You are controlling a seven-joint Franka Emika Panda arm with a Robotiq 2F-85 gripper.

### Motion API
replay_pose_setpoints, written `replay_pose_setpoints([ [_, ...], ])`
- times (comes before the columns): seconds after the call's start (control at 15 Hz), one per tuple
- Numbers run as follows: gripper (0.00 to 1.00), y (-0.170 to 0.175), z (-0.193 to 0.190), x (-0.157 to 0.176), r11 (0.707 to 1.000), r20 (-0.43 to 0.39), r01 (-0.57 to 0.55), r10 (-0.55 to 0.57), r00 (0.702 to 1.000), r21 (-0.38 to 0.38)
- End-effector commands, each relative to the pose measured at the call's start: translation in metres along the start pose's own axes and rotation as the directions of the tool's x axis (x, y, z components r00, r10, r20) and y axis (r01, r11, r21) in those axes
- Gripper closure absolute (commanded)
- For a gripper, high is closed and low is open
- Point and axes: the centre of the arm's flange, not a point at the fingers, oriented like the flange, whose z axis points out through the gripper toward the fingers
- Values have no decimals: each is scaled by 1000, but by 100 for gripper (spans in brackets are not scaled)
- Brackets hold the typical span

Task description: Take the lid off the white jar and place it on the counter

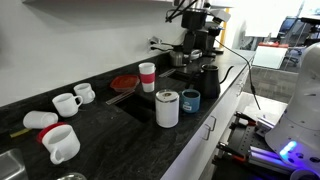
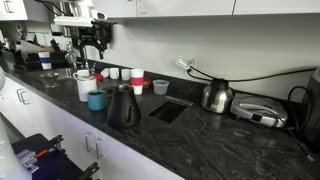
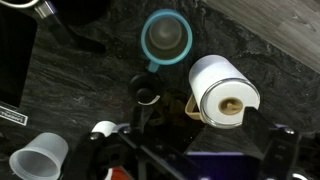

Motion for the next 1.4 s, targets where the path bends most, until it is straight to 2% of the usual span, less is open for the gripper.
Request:
replay_pose_setpoints([
  [0.0, 0, -3, 13, 50, 996, 41, 71, -73, 996, 54],
  [0.27, 0, -18, 14, 77, 973, 31, 176, -183, 983, 147],
  [0.33, 0, -19, 20, 65, 987, 18, 128, -131, 991, 101],
  [0.73, 0, -19, 22, 67, 986, 21, 131, -134, 991, 106],
  [0.93, 0, -31, 20, 71, 969, 28, 212, -217, 976, 126],
  [1.07, 0, -42, 20, 71, 944, 18, 296, -302, 953, 144],
  [1.33, 0, -56, 24, 71, 855, -11, 467, -477, 879, 227],
])
